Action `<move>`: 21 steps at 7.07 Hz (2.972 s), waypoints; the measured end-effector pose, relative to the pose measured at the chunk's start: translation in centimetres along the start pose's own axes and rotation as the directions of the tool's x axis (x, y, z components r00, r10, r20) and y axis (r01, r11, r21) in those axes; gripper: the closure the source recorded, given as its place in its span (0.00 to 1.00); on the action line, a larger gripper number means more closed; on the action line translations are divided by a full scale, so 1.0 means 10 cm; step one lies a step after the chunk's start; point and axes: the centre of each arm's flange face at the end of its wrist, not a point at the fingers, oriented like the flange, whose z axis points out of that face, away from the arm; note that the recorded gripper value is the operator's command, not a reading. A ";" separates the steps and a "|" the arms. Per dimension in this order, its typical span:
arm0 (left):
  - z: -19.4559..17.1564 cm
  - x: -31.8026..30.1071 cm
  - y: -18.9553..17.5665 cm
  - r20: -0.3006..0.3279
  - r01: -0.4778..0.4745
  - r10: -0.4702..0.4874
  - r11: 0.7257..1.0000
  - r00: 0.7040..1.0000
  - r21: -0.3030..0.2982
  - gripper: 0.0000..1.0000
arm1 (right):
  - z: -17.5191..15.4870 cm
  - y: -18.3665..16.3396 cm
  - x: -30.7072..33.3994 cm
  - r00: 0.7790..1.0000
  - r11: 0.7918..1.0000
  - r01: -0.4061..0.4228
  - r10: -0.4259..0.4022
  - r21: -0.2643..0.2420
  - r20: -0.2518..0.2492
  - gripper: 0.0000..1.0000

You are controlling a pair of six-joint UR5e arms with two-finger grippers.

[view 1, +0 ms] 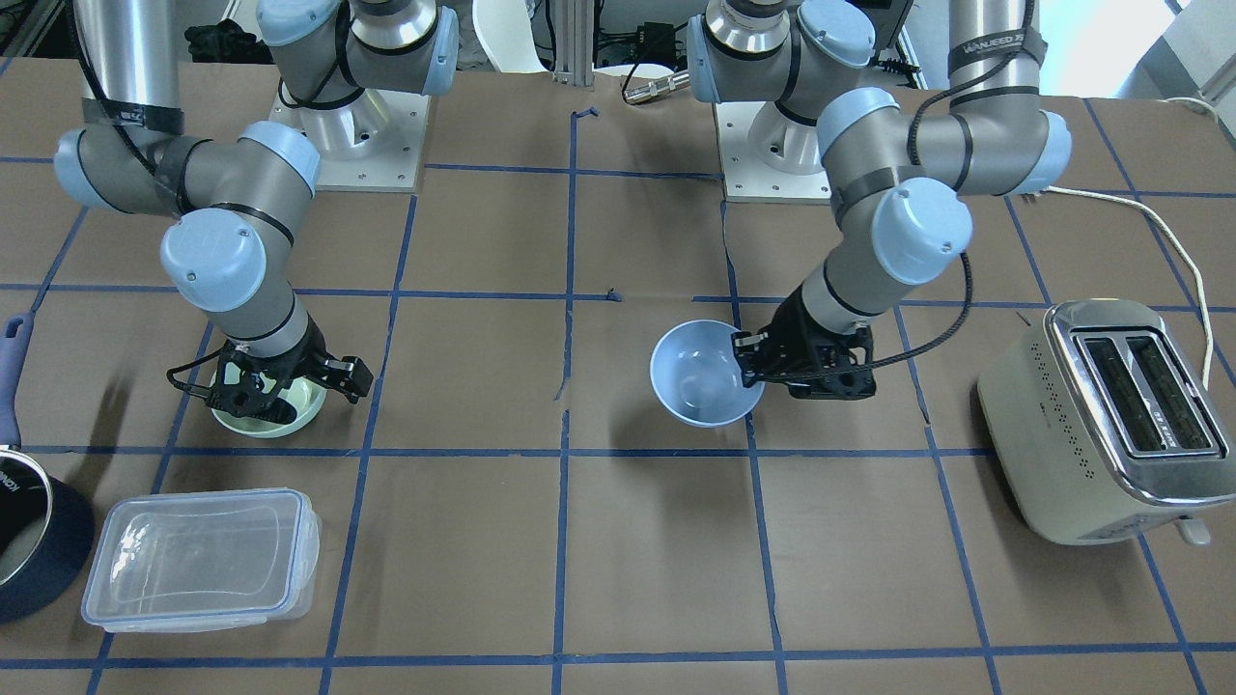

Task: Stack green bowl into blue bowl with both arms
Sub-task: 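Grasp blue bowl rim with left gripper while right gripper grasps green bowl, then carry the blue bowl to the table center with the left gripper and release it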

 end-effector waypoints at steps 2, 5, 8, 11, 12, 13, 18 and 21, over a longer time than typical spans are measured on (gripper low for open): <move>0.18 0.79 0.12 -0.070 0.053 -0.050 0.998 0.996 0.046 0.99 | 0.02 0.01 0.01 1.000 1.000 -0.004 0.004 0.006 0.000 1.00; 0.50 1.38 0.22 -0.127 0.026 -0.009 0.991 0.992 0.128 0.99 | -0.05 -0.03 0.03 1.000 1.000 -0.022 0.022 0.019 -0.001 1.00; 0.59 1.34 0.17 -0.036 -0.046 0.053 0.983 0.998 0.176 0.99 | -0.39 -0.25 0.04 1.000 1.000 -0.028 0.028 0.012 -0.006 1.00; 0.71 1.28 0.13 -0.005 -0.057 0.058 0.984 0.998 0.167 0.93 | -0.92 -0.51 0.02 0.998 0.996 -0.054 0.053 -0.064 -0.017 1.00; 0.74 1.28 0.13 -0.003 -0.058 0.060 0.985 0.998 0.163 0.90 | -1.04 -0.56 0.00 0.997 0.995 -0.074 0.073 -0.067 -0.018 1.00; 0.76 1.27 0.13 -0.001 -0.061 0.062 0.985 0.998 0.159 0.90 | -1.11 -0.58 -0.02 0.995 0.993 -0.097 0.096 -0.065 -0.018 1.00; 0.69 1.29 0.08 -0.011 -0.018 0.020 0.985 1.000 0.172 0.00 | -1.25 -0.62 -0.15 0.990 0.989 -0.142 0.142 -0.049 -0.009 1.00; -0.17 1.01 -0.27 0.016 -0.040 0.037 0.982 0.999 0.186 0.00 | -1.32 -0.60 -0.37 0.979 0.978 -0.205 0.205 -0.042 -0.011 1.00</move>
